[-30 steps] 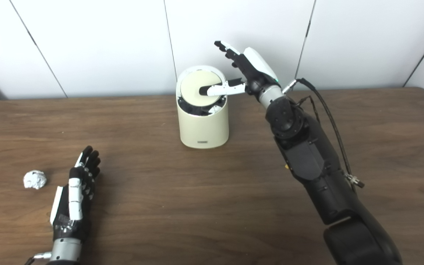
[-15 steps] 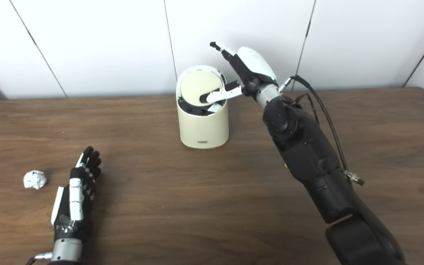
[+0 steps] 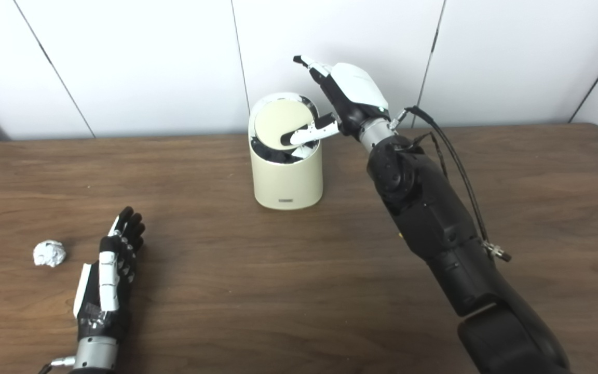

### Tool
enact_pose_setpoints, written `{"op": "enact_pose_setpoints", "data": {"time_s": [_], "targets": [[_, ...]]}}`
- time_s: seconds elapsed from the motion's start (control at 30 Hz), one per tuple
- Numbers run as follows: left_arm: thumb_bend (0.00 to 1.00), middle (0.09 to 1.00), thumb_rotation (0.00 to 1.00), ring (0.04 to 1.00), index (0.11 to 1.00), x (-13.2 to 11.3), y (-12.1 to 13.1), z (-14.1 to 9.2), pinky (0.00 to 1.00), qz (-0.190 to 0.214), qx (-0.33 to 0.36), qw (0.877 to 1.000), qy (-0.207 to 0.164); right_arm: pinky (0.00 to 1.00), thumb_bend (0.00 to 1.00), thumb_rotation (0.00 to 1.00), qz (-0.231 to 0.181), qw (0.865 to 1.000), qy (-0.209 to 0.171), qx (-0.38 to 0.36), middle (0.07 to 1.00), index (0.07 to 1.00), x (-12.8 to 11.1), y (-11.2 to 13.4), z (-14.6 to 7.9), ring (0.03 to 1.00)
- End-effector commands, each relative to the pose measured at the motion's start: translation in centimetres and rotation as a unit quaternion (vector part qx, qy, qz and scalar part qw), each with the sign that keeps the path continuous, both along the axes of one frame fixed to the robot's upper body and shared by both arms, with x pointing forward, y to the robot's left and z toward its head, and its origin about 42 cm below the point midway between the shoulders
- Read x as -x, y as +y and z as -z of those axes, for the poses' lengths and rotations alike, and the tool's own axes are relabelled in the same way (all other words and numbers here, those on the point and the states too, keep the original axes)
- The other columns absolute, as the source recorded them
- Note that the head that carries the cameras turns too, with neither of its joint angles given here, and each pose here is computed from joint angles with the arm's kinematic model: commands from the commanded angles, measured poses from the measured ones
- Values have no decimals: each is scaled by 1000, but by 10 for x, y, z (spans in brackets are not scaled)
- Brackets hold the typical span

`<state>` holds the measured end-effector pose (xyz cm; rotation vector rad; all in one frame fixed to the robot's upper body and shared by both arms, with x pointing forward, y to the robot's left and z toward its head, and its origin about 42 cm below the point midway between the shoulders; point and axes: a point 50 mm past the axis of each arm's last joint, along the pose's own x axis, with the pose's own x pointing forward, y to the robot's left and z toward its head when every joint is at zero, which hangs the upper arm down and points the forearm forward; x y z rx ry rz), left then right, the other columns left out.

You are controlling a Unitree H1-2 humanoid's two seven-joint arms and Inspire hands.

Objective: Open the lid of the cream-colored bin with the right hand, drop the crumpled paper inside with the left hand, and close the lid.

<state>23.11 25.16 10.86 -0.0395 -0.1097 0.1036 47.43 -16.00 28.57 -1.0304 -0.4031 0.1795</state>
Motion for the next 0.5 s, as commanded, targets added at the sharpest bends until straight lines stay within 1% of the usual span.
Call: {"op": "enact_pose_setpoints", "data": {"time_s": [0.0, 0.23, 0.33, 0.47], "targets": [[598, 966, 1000, 971, 986, 8, -9, 12, 1000, 2, 15, 1000, 20, 884, 805, 438, -10, 998, -58, -7, 927, 912, -3, 8, -33, 929], [600, 968, 1000, 978, 984, 8, -8, 12, 1000, 4, 15, 1000, 16, 881, 795, 459, -7, 998, -61, -9, 922, 899, -3, 10, -33, 926], [603, 971, 1000, 980, 985, 9, -8, 11, 1000, 4, 17, 1000, 16, 879, 796, 430, -10, 998, -64, -9, 919, 897, -3, 10, -32, 925], [605, 968, 1000, 982, 985, 9, -9, 10, 1000, 3, 17, 1000, 16, 907, 812, 375, -10, 998, -62, -3, 923, 903, -4, 9, -33, 933]]}}
